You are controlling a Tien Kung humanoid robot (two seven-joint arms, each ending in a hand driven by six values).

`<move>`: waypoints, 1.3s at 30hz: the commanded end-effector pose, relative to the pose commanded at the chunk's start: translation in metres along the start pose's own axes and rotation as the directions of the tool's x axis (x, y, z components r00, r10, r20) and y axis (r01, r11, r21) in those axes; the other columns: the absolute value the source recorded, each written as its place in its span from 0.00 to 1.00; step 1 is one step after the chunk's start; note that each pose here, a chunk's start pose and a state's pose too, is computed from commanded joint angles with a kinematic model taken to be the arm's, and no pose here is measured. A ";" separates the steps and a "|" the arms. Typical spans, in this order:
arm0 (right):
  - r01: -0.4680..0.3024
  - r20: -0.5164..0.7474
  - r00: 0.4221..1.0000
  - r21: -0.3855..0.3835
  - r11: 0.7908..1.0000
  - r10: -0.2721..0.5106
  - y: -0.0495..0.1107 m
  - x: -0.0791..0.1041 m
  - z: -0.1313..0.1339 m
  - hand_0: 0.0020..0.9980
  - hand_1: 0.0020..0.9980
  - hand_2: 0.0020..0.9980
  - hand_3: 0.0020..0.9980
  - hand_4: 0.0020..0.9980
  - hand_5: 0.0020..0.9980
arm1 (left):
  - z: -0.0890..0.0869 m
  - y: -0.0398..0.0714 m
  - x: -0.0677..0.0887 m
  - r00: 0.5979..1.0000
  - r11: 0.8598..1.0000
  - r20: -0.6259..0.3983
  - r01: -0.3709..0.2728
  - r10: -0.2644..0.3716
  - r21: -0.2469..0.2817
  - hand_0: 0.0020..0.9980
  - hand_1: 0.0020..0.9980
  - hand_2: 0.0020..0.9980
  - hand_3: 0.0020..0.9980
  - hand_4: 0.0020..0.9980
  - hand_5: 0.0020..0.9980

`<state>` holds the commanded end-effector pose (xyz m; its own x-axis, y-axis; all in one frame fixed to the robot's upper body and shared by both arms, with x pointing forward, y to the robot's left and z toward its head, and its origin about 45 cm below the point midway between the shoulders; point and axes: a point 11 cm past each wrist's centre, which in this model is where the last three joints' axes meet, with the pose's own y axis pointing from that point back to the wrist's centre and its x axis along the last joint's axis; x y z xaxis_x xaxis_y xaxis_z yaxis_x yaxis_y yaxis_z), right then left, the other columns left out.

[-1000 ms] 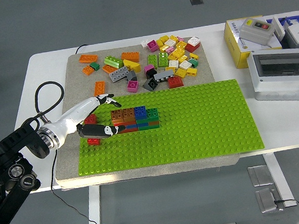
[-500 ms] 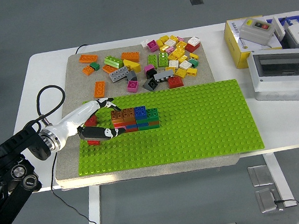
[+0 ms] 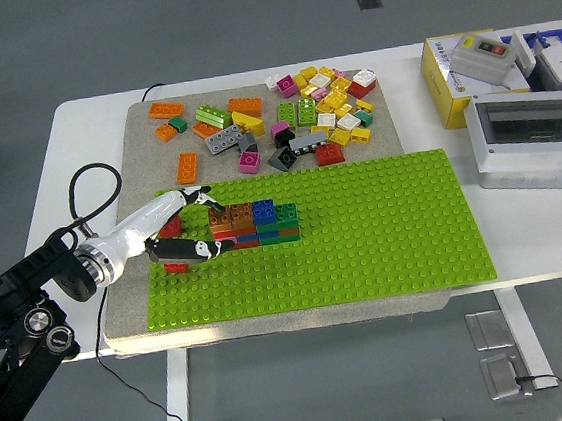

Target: Pick up the brick,pile it on top of brick,press brick,pick up the brick,pile it on top of brick,press brick

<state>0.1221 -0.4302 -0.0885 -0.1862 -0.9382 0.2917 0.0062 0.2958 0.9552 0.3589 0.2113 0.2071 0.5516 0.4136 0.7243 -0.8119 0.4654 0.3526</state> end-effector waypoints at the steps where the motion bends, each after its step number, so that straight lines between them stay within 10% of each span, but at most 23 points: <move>1: 0.000 0.000 1.000 0.000 1.000 0.000 0.000 0.000 0.000 0.73 0.69 0.68 0.78 0.60 0.99 | -0.001 -0.001 0.000 1.000 1.000 -0.002 0.000 0.000 0.003 1.00 1.00 1.00 0.72 0.86 0.48; 39: 0.008 -0.006 1.000 0.010 1.000 -0.008 -0.001 -0.003 0.000 0.73 0.69 0.68 0.78 0.61 0.99 | -0.018 -0.017 -0.011 0.997 0.999 -0.067 0.027 -0.025 0.027 1.00 1.00 1.00 0.72 0.85 0.48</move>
<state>0.1222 -0.4275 -0.0899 -0.1806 -0.9414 0.2848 -0.0053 0.2905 0.9569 0.3697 0.2127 0.1822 0.5832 0.4532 0.6741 -0.8016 0.4553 0.3875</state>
